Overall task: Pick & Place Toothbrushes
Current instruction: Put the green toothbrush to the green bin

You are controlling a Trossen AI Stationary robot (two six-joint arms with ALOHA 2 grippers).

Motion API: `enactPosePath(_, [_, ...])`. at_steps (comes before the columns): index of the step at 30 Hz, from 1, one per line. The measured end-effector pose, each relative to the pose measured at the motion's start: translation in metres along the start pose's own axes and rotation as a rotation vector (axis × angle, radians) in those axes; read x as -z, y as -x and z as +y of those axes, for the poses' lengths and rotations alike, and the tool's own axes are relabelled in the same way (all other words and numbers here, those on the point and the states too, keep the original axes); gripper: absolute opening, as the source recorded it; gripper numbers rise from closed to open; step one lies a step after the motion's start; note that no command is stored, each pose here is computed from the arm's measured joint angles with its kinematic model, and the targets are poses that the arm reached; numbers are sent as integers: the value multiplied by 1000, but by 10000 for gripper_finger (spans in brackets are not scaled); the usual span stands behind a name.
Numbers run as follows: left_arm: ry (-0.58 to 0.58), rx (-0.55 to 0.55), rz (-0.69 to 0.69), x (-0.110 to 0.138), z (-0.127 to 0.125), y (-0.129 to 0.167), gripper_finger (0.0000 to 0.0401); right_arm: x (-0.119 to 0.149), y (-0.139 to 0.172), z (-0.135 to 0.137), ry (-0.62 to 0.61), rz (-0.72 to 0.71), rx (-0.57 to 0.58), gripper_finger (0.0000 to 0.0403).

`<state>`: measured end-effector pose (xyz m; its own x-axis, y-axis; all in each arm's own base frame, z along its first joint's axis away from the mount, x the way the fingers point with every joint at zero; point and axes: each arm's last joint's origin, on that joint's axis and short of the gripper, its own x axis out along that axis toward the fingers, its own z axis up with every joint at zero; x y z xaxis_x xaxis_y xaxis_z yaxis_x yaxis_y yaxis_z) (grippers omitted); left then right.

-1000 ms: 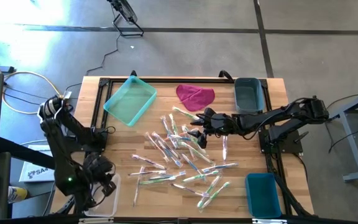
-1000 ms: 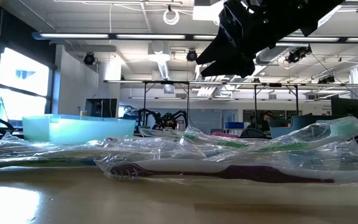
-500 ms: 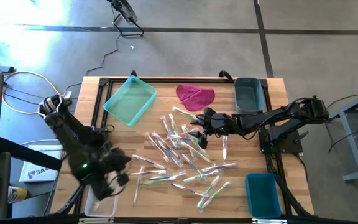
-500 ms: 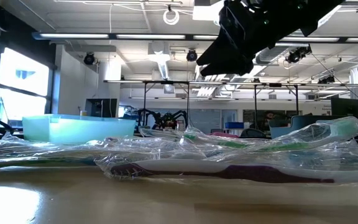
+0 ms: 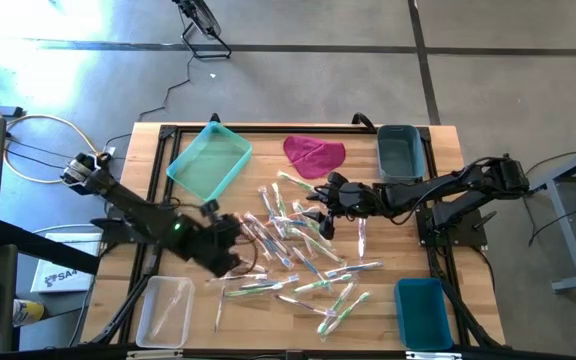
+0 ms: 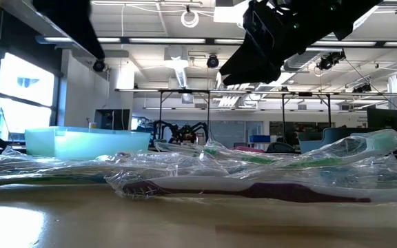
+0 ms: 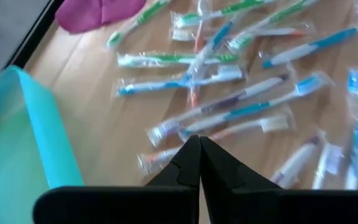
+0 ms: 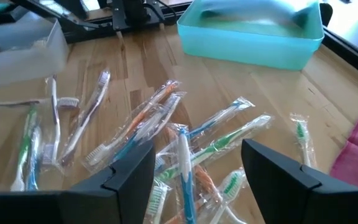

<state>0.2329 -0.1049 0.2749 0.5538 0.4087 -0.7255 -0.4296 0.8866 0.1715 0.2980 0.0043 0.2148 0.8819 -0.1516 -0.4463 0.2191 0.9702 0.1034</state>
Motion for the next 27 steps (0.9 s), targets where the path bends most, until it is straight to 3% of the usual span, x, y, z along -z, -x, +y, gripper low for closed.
enactPosePath(11, [-108,1,-27,-35,30,-34,1,4,0,-1,28,38,8,231])
enactPosePath(18, [-122,-8,-8,-27,41,-59,1,4,0,-1,5,45,9,231])
enactPosePath(27, [-119,145,-47,-8,56,-102,1,4,0,-1,3,44,9,231])
